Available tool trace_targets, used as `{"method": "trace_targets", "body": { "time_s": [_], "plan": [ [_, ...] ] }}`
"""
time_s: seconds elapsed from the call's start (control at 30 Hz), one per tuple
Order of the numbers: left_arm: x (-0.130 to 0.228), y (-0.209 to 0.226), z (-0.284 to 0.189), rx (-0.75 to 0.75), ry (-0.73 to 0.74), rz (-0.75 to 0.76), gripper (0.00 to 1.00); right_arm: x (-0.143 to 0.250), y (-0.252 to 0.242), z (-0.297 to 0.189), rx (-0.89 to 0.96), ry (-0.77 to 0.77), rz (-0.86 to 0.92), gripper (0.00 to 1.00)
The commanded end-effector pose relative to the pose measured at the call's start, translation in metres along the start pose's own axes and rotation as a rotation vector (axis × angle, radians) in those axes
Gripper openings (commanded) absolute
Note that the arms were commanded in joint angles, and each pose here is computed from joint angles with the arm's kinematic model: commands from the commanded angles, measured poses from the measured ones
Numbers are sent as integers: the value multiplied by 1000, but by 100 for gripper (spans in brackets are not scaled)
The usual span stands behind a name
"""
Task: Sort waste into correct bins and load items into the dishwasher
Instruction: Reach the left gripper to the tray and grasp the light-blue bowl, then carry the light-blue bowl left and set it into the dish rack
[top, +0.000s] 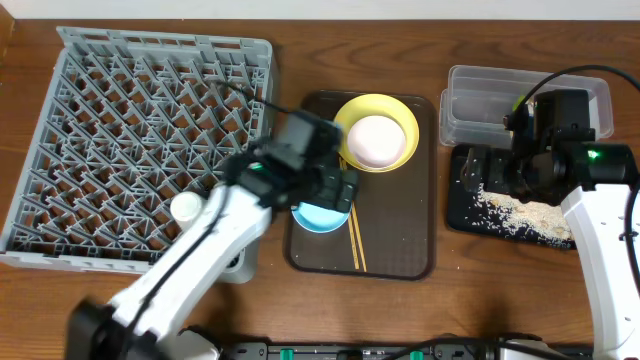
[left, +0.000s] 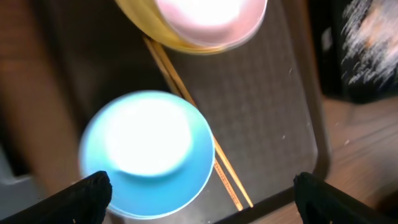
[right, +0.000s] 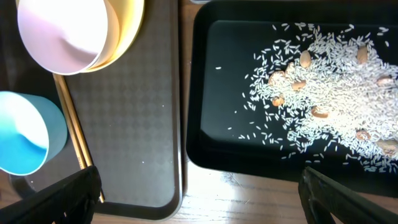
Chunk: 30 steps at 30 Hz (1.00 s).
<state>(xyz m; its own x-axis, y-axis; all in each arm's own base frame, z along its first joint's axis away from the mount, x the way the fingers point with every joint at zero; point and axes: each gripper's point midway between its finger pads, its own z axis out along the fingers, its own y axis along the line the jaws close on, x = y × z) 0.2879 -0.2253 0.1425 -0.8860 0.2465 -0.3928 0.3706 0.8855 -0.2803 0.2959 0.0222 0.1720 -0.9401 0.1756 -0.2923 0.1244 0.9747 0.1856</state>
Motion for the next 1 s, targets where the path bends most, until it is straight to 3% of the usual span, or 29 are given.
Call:
{"method": "trace_targets", "body": {
  "time_s": [0.0,0.37,0.5,0.97],
  "plan": [
    [14,-7,32,-16,89,20,91,-3,-1,-7,0,-21,18,99],
    [57,6,98,-211,263,119,61,-1,-1,-6,1,-12,19,99],
    [64,11,106,-280,277,161,46,-1,-1,-6,1,-12,19,99],
    [68,14,109,-353,273,210,8,3,-2,-6,4,1,21,99]
  ]
}}
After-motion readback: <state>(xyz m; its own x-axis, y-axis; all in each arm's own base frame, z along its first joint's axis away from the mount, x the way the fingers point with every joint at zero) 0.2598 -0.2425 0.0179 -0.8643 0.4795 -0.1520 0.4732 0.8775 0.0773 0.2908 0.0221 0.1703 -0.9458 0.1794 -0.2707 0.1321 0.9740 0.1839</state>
